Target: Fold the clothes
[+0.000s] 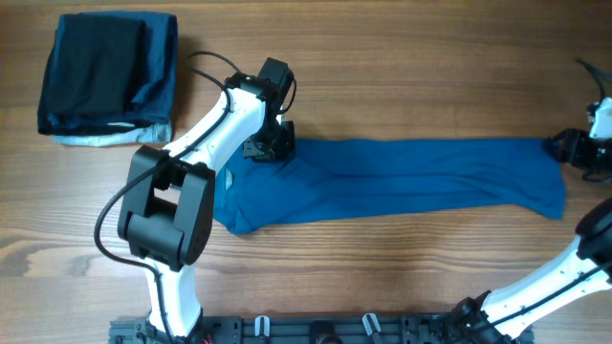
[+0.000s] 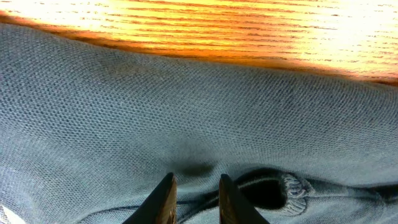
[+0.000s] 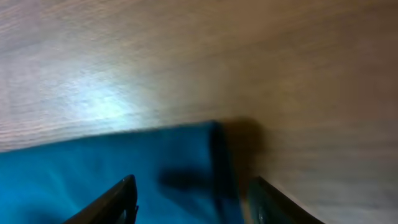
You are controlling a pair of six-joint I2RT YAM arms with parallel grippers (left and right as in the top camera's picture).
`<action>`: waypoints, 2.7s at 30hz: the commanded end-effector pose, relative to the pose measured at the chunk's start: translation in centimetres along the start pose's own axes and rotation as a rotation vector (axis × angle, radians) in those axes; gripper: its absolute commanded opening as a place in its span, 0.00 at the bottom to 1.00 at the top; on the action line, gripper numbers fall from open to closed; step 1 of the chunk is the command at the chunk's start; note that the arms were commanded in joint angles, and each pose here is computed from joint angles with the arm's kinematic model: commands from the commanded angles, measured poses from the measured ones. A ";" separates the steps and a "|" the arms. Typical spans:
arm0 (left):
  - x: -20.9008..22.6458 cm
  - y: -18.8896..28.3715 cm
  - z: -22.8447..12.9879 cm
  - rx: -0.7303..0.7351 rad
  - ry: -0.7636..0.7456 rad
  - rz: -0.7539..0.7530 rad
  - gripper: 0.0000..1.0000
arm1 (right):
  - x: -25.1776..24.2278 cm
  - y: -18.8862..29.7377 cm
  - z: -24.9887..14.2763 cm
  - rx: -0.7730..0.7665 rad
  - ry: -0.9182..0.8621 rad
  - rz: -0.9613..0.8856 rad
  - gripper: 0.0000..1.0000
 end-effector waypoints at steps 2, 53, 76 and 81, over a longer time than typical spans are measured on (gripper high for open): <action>0.3 -0.1 -0.1 0.001 -0.006 0.016 0.23 | -0.8 0.5 0.0 -0.001 0.003 -0.014 0.41; 0.4 -0.1 0.1 -0.012 -0.007 0.030 0.24 | 4.3 -1.2 4.8 -0.121 0.228 -0.032 0.04; 3.4 10.0 4.5 -0.365 0.128 -0.027 0.25 | 28.2 6.7 0.8 0.060 0.354 0.231 0.49; 6.8 10.1 5.4 -0.369 0.212 -0.028 0.26 | 33.1 1.1 -4.5 0.246 0.441 0.246 0.04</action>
Point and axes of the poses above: each gripper's point midway between its finger pads, its own y axis back along the fingers, its own x axis along the line the jaws close on, z = x × y, the point moved 7 cm from there along y, back along the fingers, and after that the axes turned 3 degrees about -y, right-handed, at the moved point
